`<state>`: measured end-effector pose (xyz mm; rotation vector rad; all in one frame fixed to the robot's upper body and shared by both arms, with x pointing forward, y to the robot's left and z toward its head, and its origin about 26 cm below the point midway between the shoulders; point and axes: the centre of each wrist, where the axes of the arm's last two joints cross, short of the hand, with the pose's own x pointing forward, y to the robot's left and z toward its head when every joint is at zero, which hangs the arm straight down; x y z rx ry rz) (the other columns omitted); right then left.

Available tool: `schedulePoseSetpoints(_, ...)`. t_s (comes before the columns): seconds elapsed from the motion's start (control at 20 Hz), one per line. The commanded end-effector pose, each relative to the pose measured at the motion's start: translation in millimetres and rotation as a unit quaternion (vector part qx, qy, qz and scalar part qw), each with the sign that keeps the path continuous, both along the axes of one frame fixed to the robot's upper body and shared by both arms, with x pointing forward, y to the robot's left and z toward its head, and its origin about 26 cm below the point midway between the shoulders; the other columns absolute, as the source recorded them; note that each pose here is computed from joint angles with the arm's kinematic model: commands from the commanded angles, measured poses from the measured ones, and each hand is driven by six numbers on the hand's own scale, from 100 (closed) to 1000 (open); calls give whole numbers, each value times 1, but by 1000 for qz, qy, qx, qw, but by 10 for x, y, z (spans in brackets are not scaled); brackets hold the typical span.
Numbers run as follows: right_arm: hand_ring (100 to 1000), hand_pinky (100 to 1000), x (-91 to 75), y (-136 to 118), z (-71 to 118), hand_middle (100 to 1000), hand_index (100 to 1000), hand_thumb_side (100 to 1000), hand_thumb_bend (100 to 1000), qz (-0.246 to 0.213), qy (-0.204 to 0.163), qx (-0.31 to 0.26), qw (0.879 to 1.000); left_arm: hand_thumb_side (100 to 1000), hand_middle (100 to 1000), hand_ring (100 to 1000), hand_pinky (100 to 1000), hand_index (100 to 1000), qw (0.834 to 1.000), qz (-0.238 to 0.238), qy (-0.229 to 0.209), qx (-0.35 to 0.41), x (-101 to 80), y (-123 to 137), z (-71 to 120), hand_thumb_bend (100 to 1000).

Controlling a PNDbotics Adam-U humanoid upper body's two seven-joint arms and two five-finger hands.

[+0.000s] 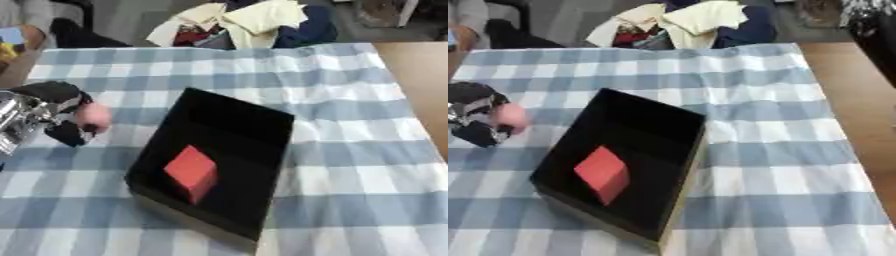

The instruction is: Pick up objects on the table and place them in the box.

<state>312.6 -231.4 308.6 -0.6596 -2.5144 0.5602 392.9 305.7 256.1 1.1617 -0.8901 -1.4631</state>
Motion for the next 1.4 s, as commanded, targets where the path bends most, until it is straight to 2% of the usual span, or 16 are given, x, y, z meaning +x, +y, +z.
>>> schedulePoseSetpoints(0.05,903,955,-44,-15,74,786,830,815,100,0,-16,3,1000,396,659,721,587,810,999,4,-40,13,-84,33,304,100)
schedulePoseSetpoints(0.15,903,955,-44,-18,70,785,830,815,100,-1,-16,4,1000,441,645,713,571,800,998,-5,-56,6,-120,-22,385,100)
schedulePoseSetpoints(0.4,903,955,-44,-23,67,785,830,814,100,-2,-17,5,1000,449,612,690,529,775,993,-45,-106,-21,-271,-223,616,100)
schedulePoseSetpoints(0.65,903,955,-44,-21,71,785,829,812,100,-2,-18,5,1000,447,597,680,496,761,979,-124,-157,-46,-510,-565,838,100)
schedulePoseSetpoints(1.05,903,956,-43,-10,69,785,829,813,100,0,-17,5,1000,444,572,664,469,742,947,-253,-187,-71,-834,-1110,939,100)
schedulePoseSetpoints(1.25,903,957,-42,-13,62,785,830,814,100,0,-16,5,1000,441,565,659,471,733,936,-292,-191,-53,-963,-1262,927,100)
schedulePoseSetpoints(1.4,903,957,-41,-13,54,785,830,813,100,1,-15,6,1000,439,560,656,478,727,930,-311,-193,-33,-993,-1347,899,100)
